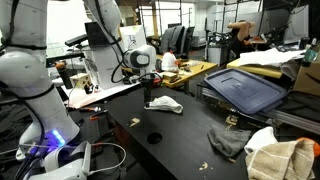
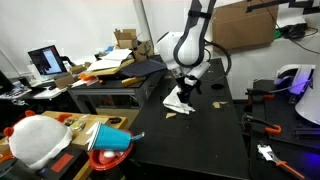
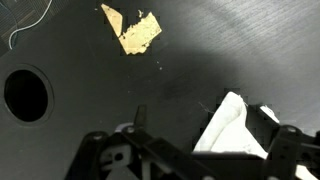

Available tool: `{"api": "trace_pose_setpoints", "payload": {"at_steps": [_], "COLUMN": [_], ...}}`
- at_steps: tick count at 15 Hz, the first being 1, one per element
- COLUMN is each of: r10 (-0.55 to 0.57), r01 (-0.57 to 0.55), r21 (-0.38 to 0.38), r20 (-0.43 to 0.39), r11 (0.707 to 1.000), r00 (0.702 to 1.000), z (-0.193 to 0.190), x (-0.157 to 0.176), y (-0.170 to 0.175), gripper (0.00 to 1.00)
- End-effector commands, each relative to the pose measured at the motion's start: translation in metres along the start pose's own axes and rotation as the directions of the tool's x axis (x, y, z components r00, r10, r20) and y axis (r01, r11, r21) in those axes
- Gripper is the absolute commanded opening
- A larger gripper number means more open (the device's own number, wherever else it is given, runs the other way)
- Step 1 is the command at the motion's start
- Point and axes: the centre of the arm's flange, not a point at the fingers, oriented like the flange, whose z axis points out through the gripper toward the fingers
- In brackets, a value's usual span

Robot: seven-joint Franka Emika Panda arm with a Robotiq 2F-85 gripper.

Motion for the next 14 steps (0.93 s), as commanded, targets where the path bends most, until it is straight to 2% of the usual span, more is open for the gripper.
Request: {"api": "trace_pose_setpoints", "payload": {"at_steps": [1, 5, 11, 14], "r10": [0.003, -0.017, -0.048, -0.041], "r01": [-0.005, 0.015, 0.054, 0.047], "r21": [-0.034, -0.036, 0.065, 0.062], "r20": [-0.038, -0.045, -0.097, -0.103], "r11": [0.999, 0.999, 0.996, 0.997], "r00": [0.999, 0.999, 0.994, 0.994], "z": [0.012, 0.017, -0.025, -0.023], "x": [0.004, 0.007, 0.002, 0.007], "y": [-0.003, -0.008, -0.022, -0.023], "gripper": [1.0, 1.0, 1.0, 1.0]}}
